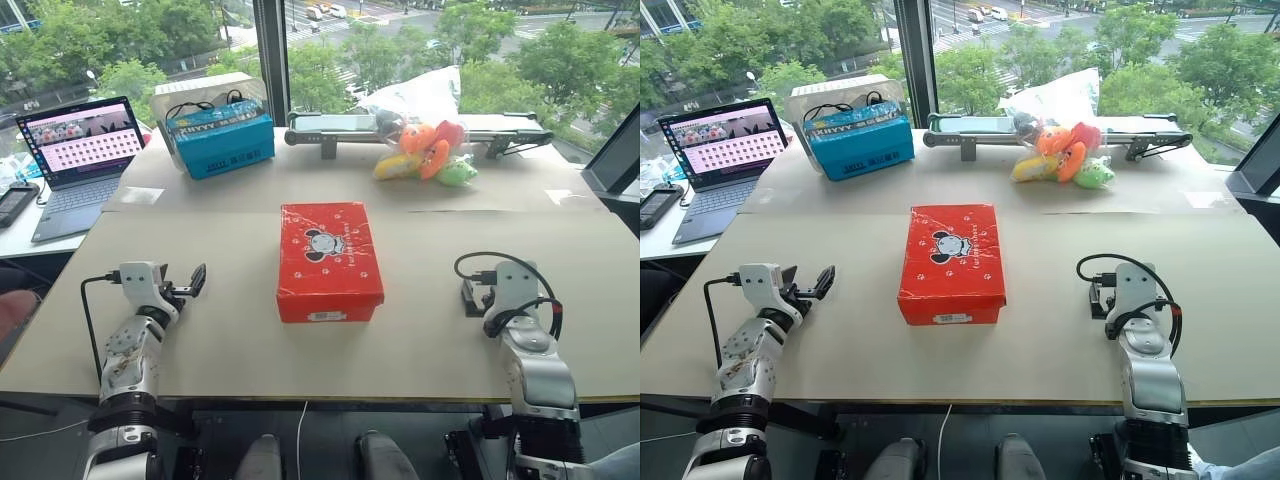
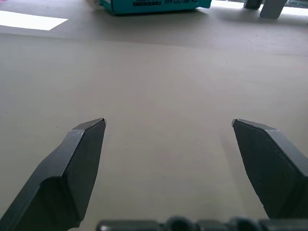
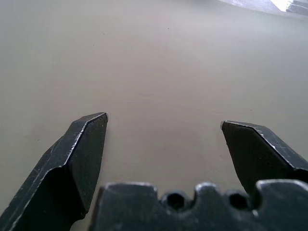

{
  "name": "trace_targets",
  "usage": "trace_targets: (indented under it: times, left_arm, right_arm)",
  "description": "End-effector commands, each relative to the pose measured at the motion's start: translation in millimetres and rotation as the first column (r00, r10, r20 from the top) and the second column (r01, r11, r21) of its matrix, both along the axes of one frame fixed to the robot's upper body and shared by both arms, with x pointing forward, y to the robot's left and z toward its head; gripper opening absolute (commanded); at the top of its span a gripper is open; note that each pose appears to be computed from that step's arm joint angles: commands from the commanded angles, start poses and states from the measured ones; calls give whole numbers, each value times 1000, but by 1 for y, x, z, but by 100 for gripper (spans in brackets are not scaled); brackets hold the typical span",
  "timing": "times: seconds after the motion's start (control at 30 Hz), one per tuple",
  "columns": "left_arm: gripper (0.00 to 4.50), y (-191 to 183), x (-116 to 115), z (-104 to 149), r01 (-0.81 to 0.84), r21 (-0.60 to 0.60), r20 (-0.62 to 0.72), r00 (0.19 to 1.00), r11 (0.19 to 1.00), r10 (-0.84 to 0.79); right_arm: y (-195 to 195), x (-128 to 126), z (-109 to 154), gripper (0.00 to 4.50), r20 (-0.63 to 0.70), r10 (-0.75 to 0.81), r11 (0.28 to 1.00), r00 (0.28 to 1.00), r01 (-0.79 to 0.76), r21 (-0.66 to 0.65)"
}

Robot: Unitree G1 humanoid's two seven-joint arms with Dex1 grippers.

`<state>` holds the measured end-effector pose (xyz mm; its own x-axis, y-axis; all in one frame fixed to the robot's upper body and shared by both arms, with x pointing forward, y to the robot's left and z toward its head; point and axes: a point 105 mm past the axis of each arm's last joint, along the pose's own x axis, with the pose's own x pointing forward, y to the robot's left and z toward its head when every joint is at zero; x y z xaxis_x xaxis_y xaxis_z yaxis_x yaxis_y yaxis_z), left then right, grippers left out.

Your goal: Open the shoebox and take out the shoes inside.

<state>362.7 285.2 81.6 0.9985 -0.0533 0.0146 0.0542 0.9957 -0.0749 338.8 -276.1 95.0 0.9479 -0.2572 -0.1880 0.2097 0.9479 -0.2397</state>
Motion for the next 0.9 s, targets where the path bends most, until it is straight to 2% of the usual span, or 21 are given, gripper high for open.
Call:
trace_targets:
  times: [0.03,0.13,0.2,0.27,0.47,0.6,0.77,0.9]
  left_arm:
    - [450,-7,-1,-10,49,-2,-41,998,999,-49]
    - [450,-24,-6,-4,232,69,-55,972,970,-229]
    - [450,-36,-17,2,388,89,-78,921,917,-382]
    - [450,-50,-39,13,562,120,-99,827,818,-553]
    - [450,-55,-87,37,787,73,-178,614,612,-769]
    - [450,-44,-87,48,780,117,-210,624,614,-753]
    - [450,-46,-83,54,771,147,-187,637,620,-748]
    - [450,-47,-82,54,771,151,-186,637,619,-748]
  right_arm:
    - [-3,2,13,449,32,1,1000,999,0,-21]
    - [7,9,24,449,23,117,990,993,-115,-79]
    - [10,11,38,449,31,192,978,981,-189,-92]
    - [14,10,49,449,9,290,951,957,-287,-118]
    - [30,-5,59,449,-104,530,838,842,-538,-88]
    - [45,-24,63,449,-148,671,733,726,-680,-13]
    - [53,-33,60,449,-191,731,669,655,-743,16]
    - [57,-33,59,449,-193,747,651,636,-758,23]
